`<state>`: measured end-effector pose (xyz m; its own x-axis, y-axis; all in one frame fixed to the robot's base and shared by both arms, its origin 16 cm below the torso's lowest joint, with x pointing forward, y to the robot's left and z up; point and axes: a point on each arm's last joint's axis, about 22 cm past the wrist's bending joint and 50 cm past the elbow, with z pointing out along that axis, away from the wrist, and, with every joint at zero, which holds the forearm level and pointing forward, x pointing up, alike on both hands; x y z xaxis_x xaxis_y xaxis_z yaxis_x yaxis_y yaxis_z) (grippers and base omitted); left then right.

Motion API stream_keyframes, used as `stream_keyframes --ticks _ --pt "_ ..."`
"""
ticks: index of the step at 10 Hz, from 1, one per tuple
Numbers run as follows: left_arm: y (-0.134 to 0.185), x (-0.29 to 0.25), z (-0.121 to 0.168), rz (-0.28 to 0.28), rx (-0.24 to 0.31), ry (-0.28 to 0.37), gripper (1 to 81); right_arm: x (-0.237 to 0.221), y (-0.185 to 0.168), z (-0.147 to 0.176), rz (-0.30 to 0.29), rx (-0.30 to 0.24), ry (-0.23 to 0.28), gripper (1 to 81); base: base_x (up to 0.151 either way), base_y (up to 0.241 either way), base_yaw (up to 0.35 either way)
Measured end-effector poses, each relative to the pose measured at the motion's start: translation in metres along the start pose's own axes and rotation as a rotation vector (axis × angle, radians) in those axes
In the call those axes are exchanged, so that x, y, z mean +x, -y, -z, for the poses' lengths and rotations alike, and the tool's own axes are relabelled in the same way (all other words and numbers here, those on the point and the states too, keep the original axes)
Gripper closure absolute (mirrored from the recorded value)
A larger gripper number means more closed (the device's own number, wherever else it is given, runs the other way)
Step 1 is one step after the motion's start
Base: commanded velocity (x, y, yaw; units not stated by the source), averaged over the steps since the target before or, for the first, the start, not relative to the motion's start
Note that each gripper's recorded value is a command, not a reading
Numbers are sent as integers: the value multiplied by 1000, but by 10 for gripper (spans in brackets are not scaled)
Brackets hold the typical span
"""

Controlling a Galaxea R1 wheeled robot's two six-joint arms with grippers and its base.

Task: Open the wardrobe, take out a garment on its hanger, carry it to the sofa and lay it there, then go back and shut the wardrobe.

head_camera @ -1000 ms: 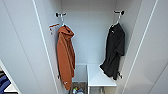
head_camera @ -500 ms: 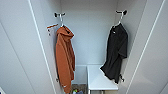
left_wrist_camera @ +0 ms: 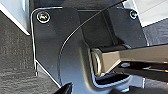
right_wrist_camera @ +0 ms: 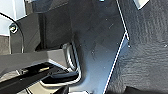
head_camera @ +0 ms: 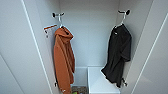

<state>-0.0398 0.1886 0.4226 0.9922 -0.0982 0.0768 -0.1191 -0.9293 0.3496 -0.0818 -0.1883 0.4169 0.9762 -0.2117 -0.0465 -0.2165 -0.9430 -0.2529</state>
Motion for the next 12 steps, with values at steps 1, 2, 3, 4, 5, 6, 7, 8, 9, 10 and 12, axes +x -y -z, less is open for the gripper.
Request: stream_keyframes --ticks 1,2,3,4,5,6,7,8,9,10,12 --pt "0 0 0 -1 0 0 10 1 0 0 0 0 -1 10 111 0 0" --pt "0 0 0 0 0 1 10 1 1 0 0 1 -1 10 113 -69 0" --pt "1 -1 0 -1 1 2 10 0 1 0 0 1 0 10 114 -70 0" --pt "1 0 0 -1 1 0 10 1 5 -1 0 6 -1 10 114 -71 0" --pt "2 2 0 -1 3 0 10 5 7 -1 1 10 -4 10 113 -71 0" --pt "0 2 0 -1 0 -2 10 7 5 -1 1 8 -9 10 114 -71 0" --pt "-3 0 -1 0 -4 0 10 4 4 -1 1 7 -3 10 114 -71 0" --pt "-3 -3 -1 1 -3 3 10 1 4 -1 1 6 -1 10 114 -71 0" --pt "-3 -2 -1 0 -3 2 10 2 5 -1 1 8 -1 10 114 -70 0" --pt "-3 0 -1 0 -4 0 10 3 5 -1 1 7 -3 10 114 -70 0" --pt "-4 0 -1 0 -5 0 10 3 4 -1 1 7 -3 10 114 0 0"
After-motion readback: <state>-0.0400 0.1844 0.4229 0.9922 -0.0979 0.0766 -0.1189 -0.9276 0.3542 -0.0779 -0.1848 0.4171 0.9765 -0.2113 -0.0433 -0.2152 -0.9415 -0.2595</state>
